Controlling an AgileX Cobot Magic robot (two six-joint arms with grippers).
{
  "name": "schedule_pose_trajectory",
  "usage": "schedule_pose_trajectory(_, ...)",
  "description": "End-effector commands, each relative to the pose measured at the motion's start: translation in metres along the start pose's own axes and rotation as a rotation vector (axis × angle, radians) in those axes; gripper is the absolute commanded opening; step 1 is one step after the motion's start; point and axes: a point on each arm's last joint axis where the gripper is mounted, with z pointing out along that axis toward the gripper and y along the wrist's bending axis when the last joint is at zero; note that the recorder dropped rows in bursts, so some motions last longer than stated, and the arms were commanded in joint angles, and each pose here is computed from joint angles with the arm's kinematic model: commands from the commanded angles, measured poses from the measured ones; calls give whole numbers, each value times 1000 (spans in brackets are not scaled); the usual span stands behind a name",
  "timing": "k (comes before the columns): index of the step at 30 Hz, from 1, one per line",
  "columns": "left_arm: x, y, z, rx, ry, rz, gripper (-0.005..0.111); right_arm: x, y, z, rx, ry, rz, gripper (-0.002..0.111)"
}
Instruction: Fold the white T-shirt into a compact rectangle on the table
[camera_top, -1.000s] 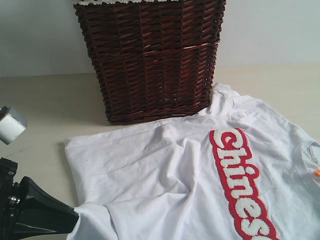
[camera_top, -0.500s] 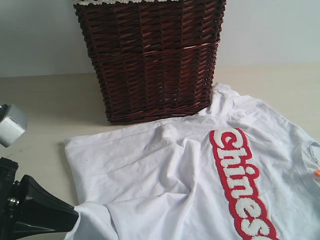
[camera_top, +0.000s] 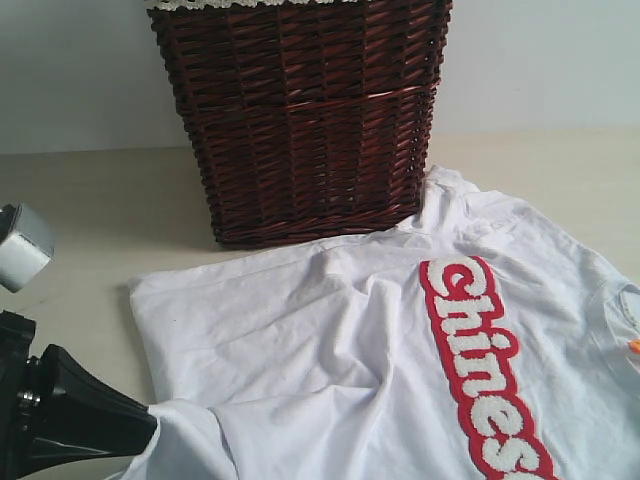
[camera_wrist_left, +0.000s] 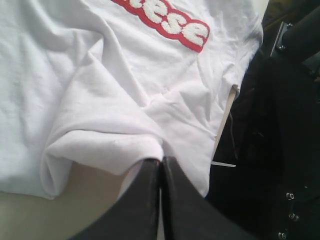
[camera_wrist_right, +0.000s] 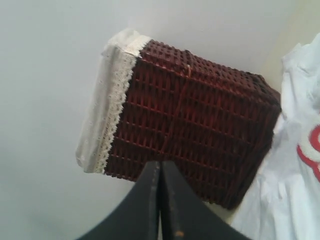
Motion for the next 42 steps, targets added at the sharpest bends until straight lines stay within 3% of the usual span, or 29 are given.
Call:
schedule_pose_trajectory(1,1,0,-1,-4,-6,5,0,-8,14,-2,-155,-126,-331,0)
schedule_pose_trajectory(3,1,0,-1,-5,-3,8,0,-7,18,-2,-91,-76,-465,0)
schedule_pose_trajectory(6,1,0,-1,-6,-4,8,0,-2,14,4,109,123,-716,0)
schedule_pose_trajectory(7,1,0,-1,-9,-5,8,0,-4,18,8,116,129,-715,0)
schedule_pose_trajectory(13,0,3,-1,-45,-19,4,0,-23,64,55,83,89,-1114,0)
schedule_pose_trajectory(15,-1,5,-1,-65,-25,4,0,-23,67,80,146,202,-1224,0)
schedule_pose_trajectory(18,-2,8,-1,-95,-35,4,0,-14,46,119,277,508,-1348,0)
schedule_pose_trajectory(23,-3,10,-1,-115,-41,4,0,3,10,158,400,983,-1400,0)
schedule_pose_trajectory(26,-3,10,-1,-115,-41,4,0,11,-14,170,415,1125,-1431,0)
schedule_pose_trajectory(42,-3,10,-1,-121,-44,4,0,32,-93,208,491,1142,-1445,0)
